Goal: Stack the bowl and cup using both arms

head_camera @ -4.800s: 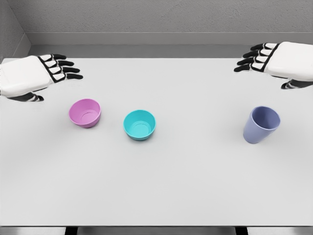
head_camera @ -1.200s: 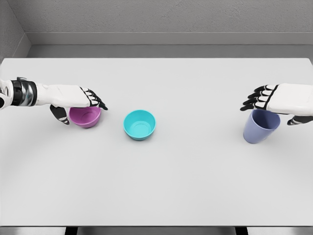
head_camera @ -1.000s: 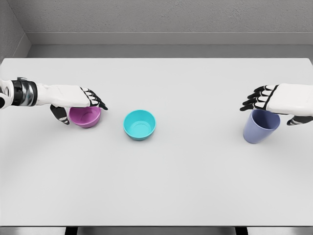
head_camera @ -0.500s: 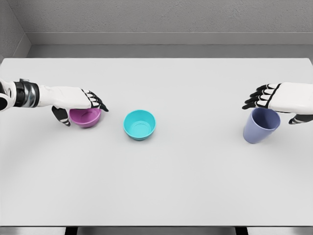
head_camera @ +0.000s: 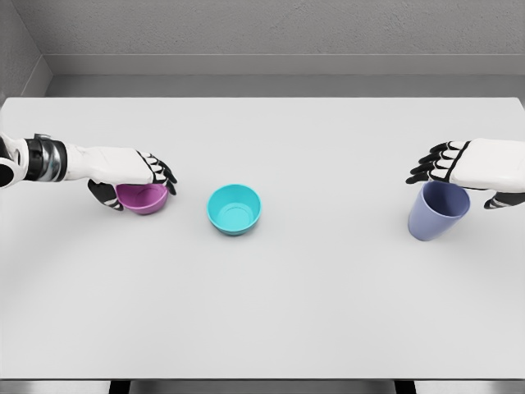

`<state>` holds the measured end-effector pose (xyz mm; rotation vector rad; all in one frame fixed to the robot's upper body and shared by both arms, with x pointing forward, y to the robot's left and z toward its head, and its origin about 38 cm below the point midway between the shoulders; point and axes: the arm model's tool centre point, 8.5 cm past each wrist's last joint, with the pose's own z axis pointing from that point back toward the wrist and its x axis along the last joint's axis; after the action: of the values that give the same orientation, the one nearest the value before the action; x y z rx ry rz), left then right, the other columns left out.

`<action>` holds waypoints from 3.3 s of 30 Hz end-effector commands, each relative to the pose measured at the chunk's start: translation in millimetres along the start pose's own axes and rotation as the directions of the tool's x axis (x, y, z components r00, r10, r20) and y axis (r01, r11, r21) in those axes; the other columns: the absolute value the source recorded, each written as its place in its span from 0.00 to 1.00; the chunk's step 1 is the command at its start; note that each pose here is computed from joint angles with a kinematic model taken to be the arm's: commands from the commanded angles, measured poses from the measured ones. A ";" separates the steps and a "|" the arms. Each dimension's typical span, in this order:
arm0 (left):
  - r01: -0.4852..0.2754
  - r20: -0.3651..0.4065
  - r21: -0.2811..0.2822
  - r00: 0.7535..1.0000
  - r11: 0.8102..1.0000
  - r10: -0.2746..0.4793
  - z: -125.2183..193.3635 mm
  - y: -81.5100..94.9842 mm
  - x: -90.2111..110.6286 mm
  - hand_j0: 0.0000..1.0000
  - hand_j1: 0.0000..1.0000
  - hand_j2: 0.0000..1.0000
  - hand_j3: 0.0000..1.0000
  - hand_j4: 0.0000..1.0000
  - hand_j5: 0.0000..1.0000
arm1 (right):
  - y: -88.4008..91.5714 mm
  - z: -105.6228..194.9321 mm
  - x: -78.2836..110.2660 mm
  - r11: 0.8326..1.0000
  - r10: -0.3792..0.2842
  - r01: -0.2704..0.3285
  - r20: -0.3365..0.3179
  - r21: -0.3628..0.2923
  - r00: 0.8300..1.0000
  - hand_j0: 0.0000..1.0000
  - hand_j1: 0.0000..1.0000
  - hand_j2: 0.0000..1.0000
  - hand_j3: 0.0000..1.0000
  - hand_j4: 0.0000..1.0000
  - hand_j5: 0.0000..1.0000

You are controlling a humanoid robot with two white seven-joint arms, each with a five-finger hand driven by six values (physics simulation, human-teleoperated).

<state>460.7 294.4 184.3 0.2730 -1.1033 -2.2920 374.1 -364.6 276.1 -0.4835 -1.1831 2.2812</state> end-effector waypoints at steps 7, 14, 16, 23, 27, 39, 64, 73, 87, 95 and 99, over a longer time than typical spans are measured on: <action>0.006 -0.002 0.002 1.000 1.000 -0.006 1.9 3.5 -0.6 0.56 0.56 0.56 0.56 0.56 0.56 | -0.4 0.5 -0.2 1.000 -0.004 0.004 -0.001 -0.002 1.000 1.00 1.00 1.00 1.00 1.00 1.00; 0.081 0.049 0.054 0.995 0.995 -0.083 -1.0 35.8 19.5 0.55 0.55 0.55 0.55 0.55 0.55 | 0.3 -2.3 0.7 1.000 -0.007 0.007 0.005 -0.005 1.000 1.00 1.00 1.00 1.00 1.00 1.00; 0.128 0.085 0.081 0.987 0.988 -0.135 -2.7 50.7 35.9 0.55 0.55 0.55 0.55 0.55 0.55 | 0.1 -2.4 1.1 1.000 -0.006 0.006 0.006 -0.005 1.000 1.00 1.00 1.00 1.00 1.00 1.00; 0.202 0.150 0.162 0.962 0.966 -0.226 -17.6 96.0 65.3 0.56 0.56 0.56 0.56 0.56 0.56 | 2.9 -5.3 2.4 1.000 -0.012 0.012 0.014 0.001 1.000 1.00 1.00 1.00 1.00 1.00 1.00; 0.207 0.189 0.188 0.952 0.960 -0.242 -29.8 108.7 78.6 0.56 0.56 0.56 0.56 0.56 0.56 | 3.7 -5.5 2.1 1.000 -0.012 0.012 0.013 0.003 1.000 1.00 1.00 1.00 1.00 1.00 1.00; 0.208 0.246 0.151 0.939 0.966 -0.240 -51.9 96.1 94.3 0.56 0.56 0.56 0.56 0.56 0.56 | 8.7 -12.3 3.9 1.000 -0.023 0.023 0.025 0.008 0.999 1.00 1.00 1.00 1.00 1.00 1.00; 0.207 0.268 0.131 0.934 0.970 -0.236 -61.8 90.2 100.0 0.96 0.96 0.96 0.96 0.96 0.96 | 15.3 -13.7 -4.5 0.999 -0.037 0.037 -0.001 0.018 0.999 1.00 1.00 1.00 1.00 1.00 1.00; 0.204 0.277 0.138 0.932 0.969 -0.235 -64.1 91.4 102.7 1.00 1.00 1.00 1.00 1.00 1.00 | 16.1 -16.5 -3.1 0.999 -0.039 0.039 0.006 0.017 0.999 1.00 1.00 1.00 1.00 1.00 1.00; 0.002 0.029 0.187 1.000 0.982 -0.007 83.9 57.7 11.1 1.00 1.00 1.00 1.00 1.00 1.00 | 18.2 -20.6 -0.8 0.999 -0.043 0.042 0.017 0.020 0.999 1.00 1.00 1.00 1.00 1.00 1.00; -0.081 0.001 0.174 0.997 0.981 0.082 70.6 20.6 -3.4 1.00 1.00 1.00 1.00 1.00 1.00 | 20.8 -25.0 1.3 0.999 -0.048 0.047 0.027 0.024 0.999 1.00 1.00 1.00 1.00 1.00 1.00; -0.083 0.011 0.165 0.997 0.983 0.082 65.9 18.8 -1.1 1.00 1.00 1.00 1.00 1.00 1.00 | 22.9 -26.6 -0.8 0.998 -0.054 0.054 0.022 0.025 0.998 1.00 1.00 1.00 1.00 1.00 1.00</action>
<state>441.3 329.4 240.6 0.2833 -1.2835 -2.1360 381.6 -358.4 242.9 -0.4131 -1.1637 2.2649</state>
